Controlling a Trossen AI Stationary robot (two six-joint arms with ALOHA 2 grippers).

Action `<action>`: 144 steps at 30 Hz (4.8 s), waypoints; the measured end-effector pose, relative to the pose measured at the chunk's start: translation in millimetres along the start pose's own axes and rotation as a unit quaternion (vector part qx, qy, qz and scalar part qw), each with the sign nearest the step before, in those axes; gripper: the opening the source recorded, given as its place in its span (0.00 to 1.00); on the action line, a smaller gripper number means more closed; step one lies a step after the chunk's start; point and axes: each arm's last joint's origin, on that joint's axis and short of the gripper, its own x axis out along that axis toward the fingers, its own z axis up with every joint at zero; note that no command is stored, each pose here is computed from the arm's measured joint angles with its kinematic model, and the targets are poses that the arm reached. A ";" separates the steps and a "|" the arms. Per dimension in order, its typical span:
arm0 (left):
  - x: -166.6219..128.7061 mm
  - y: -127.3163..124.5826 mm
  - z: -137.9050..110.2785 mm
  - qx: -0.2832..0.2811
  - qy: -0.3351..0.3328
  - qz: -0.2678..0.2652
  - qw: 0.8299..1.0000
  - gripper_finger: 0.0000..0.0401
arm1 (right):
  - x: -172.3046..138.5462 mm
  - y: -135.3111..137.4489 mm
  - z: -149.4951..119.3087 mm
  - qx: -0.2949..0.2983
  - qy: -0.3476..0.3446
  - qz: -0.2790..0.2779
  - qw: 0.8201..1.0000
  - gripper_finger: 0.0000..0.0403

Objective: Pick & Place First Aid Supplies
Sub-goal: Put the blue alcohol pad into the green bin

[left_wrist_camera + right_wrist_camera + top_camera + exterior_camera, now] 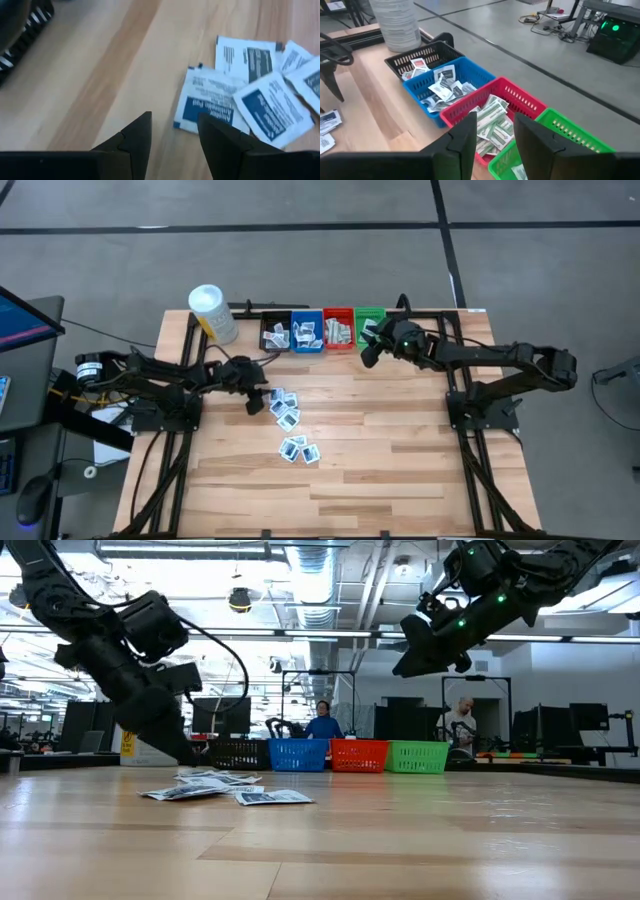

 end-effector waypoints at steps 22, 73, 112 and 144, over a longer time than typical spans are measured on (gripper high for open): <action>21.1 -11.2 -10.9 0.068 -0.019 0.008 0.997 0.40 | -8.9 24.4 1.4 0.000 -0.021 0.049 0.999 0.30; 25.0 -14.5 -3.7 0.052 -0.071 0.055 0.995 0.36 | -12.8 33.5 1.5 0.005 -0.027 0.068 0.997 0.31; 14.7 -26.8 7.4 0.060 -0.126 0.063 0.988 0.07 | -15.1 38.3 0.8 0.001 -0.028 0.079 0.997 0.30; 42.3 -12.8 -13.1 -0.016 -0.062 0.052 0.997 0.02 | -16.6 41.3 1.3 -0.002 -0.032 0.085 0.996 0.30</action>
